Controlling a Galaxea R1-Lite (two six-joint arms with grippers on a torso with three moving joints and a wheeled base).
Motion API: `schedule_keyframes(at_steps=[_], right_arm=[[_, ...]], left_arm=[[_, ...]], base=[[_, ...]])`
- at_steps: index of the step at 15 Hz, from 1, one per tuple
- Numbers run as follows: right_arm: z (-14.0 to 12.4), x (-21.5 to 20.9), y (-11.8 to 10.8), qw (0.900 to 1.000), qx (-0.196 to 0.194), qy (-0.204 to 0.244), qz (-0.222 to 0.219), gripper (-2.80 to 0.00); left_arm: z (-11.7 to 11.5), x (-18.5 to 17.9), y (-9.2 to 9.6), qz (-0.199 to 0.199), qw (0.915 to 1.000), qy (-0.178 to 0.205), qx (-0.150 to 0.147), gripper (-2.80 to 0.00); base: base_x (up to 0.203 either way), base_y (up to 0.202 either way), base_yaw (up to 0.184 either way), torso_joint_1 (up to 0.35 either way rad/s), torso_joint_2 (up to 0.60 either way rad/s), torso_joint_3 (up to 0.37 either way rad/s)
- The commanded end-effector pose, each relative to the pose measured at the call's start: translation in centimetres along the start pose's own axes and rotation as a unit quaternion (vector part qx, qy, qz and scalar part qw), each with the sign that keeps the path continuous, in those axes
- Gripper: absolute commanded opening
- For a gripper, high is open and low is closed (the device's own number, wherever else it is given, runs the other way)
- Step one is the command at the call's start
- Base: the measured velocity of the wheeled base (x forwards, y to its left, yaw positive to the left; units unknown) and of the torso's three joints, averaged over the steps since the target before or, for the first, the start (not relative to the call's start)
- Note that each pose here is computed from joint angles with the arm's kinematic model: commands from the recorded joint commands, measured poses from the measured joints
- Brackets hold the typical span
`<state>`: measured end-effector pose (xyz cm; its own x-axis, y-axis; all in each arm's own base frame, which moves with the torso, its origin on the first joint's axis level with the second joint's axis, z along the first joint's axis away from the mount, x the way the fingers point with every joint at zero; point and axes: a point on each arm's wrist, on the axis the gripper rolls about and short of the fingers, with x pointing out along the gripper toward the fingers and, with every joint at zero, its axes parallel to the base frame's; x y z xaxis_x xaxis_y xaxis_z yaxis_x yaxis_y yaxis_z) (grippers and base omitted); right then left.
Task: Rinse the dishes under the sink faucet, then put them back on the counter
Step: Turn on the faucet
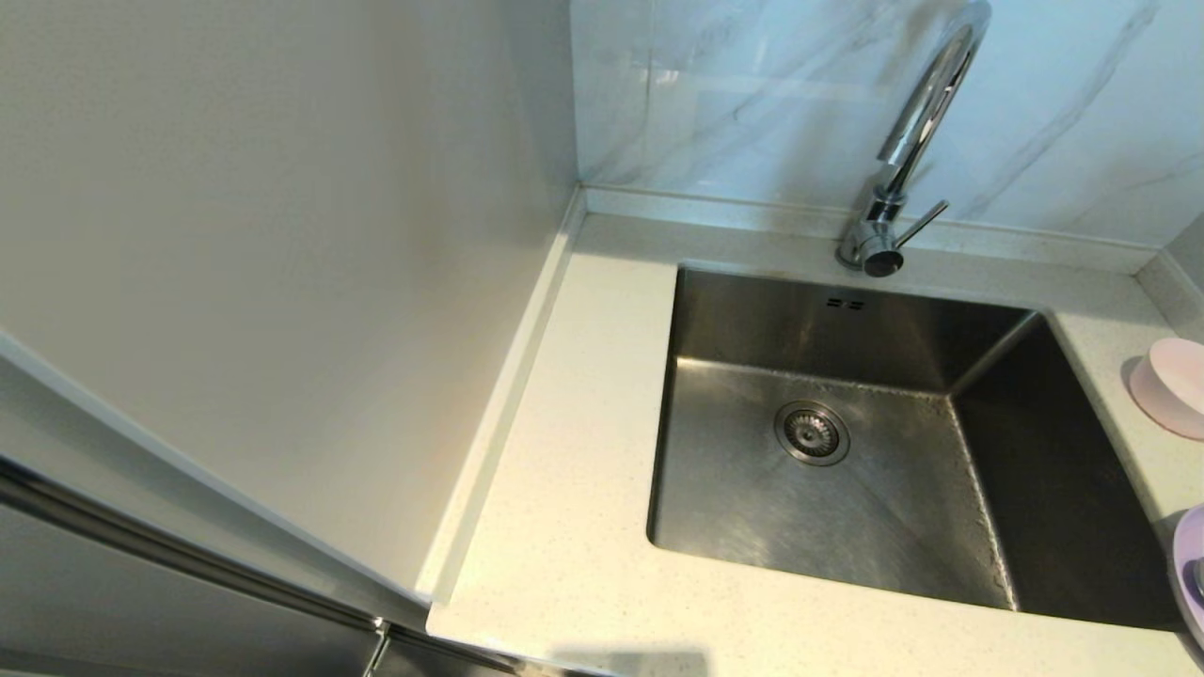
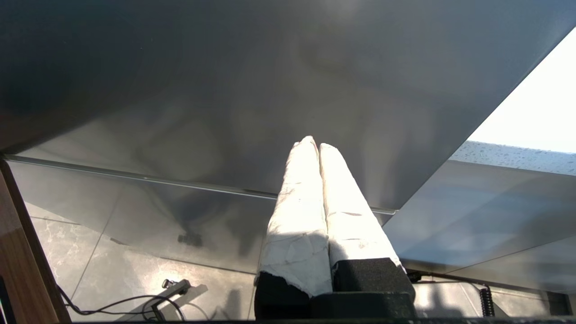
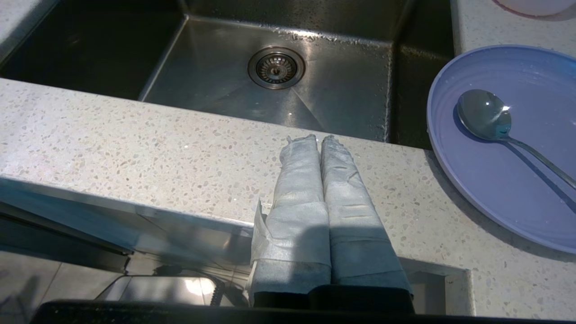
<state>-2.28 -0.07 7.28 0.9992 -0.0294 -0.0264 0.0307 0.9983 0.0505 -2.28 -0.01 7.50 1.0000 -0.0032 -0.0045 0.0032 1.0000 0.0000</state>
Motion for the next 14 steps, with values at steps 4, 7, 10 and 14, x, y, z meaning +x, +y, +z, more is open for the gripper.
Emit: schedule_keyframes(at_steps=[4,7,10,14], right_arm=[[-0.3,0.1,0.0,1.000,-0.003,0.006,0.002,-2.80],[-0.2,0.1,0.0,1.000,-0.003,0.004,0.001,-2.80],[1.2,-0.4,0.1,1.000,0.000,-0.019,0.003,-2.80],[3.1,-0.6,0.2,1.000,0.002,-0.028,0.005,-2.80]], left_arm=[[0.0,0.0,0.0,0.000,1.0000,0.000,0.000,-2.80],[0.0,0.0,0.0,-0.001,1.0000,0.000,0.000,-2.80],[0.0,0.0,0.0,0.000,1.0000,0.000,0.000,-2.80],[0.0,0.0,0.0,0.000,1.0000,0.000,0.000,-2.80]], base=[[0.000,0.000,0.000,0.000,0.00,0.000],[0.000,0.000,0.000,0.000,0.00,0.000],[0.000,0.000,0.000,0.000,0.00,0.000],[0.000,0.000,0.000,0.000,0.00,0.000]])
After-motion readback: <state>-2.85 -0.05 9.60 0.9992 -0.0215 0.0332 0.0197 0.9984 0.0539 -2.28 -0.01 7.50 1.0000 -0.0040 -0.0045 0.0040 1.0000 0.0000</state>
